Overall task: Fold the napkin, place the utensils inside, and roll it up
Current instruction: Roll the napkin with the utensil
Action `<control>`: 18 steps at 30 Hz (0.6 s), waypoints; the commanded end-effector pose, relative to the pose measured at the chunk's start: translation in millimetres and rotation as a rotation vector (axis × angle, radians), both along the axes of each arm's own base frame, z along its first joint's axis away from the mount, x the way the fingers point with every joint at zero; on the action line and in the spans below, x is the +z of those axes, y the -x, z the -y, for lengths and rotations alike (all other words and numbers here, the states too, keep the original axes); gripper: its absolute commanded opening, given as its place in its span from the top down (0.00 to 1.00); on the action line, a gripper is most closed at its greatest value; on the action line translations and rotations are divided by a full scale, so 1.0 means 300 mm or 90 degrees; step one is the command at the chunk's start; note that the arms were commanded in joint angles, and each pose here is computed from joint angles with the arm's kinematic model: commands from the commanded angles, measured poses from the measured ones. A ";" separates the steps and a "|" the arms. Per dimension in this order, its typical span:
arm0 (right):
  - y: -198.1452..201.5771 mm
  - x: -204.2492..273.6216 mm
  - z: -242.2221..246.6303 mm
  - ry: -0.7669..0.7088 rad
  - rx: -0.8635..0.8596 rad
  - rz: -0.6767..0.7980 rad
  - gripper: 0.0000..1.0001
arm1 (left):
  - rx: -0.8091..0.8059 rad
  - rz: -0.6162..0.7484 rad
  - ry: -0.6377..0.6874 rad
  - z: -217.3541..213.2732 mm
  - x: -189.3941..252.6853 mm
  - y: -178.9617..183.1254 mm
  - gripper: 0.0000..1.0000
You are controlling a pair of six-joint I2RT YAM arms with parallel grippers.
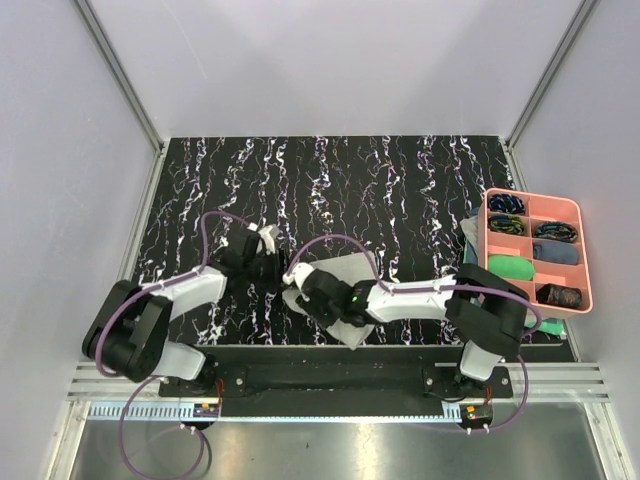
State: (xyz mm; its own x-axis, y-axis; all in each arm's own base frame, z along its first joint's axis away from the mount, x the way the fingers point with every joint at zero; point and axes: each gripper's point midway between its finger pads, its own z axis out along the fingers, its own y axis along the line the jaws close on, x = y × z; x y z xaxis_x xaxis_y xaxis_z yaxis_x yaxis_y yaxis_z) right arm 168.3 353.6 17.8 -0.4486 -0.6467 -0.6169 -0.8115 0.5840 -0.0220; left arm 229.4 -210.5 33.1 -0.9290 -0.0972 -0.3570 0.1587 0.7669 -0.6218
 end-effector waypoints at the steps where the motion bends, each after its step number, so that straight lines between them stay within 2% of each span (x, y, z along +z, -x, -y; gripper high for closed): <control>1: 0.109 -0.023 -0.004 -0.088 0.042 -0.151 0.80 | 0.056 0.090 0.039 -0.036 0.122 -0.069 0.31; 4: 0.121 -0.007 0.005 -0.121 0.058 -0.200 0.81 | 0.087 0.133 0.023 -0.072 0.160 -0.089 0.24; 13: 0.132 0.082 -0.009 -0.279 0.122 -0.396 0.81 | 0.055 0.180 0.059 -0.067 0.171 -0.042 0.24; 18: 0.082 0.065 0.017 -0.330 0.095 -0.483 0.81 | 0.036 0.205 0.105 -0.041 0.179 -0.026 0.27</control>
State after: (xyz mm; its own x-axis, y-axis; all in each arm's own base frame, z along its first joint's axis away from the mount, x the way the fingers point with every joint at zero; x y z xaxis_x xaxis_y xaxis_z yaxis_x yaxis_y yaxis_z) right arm 152.8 345.8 25.3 -0.7348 -0.4706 -0.4884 -0.6692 0.3857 0.6351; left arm 229.3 -186.1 64.0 -0.8233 -0.2152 -0.5253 0.2113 0.7427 -0.6354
